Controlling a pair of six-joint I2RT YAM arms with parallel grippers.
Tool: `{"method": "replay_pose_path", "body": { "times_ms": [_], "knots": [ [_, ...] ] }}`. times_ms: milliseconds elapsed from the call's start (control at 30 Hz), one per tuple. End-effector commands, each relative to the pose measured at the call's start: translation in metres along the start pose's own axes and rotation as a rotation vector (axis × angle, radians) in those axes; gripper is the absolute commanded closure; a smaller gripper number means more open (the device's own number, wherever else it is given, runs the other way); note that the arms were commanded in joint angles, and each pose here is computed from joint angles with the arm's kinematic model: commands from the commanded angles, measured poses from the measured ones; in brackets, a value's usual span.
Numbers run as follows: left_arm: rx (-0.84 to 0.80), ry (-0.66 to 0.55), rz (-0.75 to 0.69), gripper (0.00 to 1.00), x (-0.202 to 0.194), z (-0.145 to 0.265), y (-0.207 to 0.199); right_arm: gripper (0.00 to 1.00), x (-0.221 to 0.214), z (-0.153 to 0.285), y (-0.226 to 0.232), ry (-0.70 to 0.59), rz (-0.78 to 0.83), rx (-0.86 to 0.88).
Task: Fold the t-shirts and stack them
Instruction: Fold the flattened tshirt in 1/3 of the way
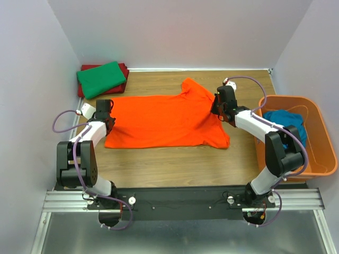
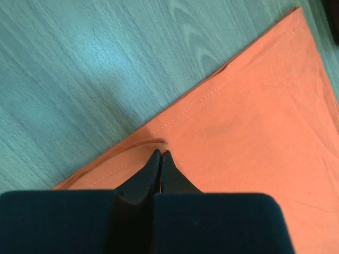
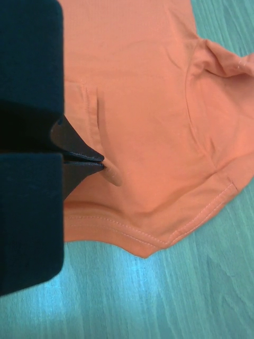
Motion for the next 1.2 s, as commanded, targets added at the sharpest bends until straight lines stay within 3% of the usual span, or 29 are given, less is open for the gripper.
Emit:
{"method": "replay_pose_path", "body": {
  "times_ms": [0, 533, 1167],
  "knots": [
    [-0.003, -0.035, 0.003, 1.00, 0.008, 0.001, 0.001, 0.98, 0.004, 0.000, -0.006, -0.033, -0.022, -0.037],
    [-0.004, -0.037, 0.005, 1.00, 0.011, -0.001, 0.000, 0.98, 0.007, -0.004, -0.006, -0.066, -0.029, -0.032],
    [-0.003, -0.036, 0.013, 1.00, 0.012, -0.009, -0.001, 0.94, -0.006, -0.025, -0.004, -0.010, -0.020, -0.013]
  ]
}}
Point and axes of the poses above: each gripper's point midway between its finger pads, its own z axis back along the fingers, its own y axis along the line the jaws close on, x = y × z, the point moved 8 cm from there along z, back along the fingers, and after that the axes turned 15 degrees about z, right-handed, at the moved point
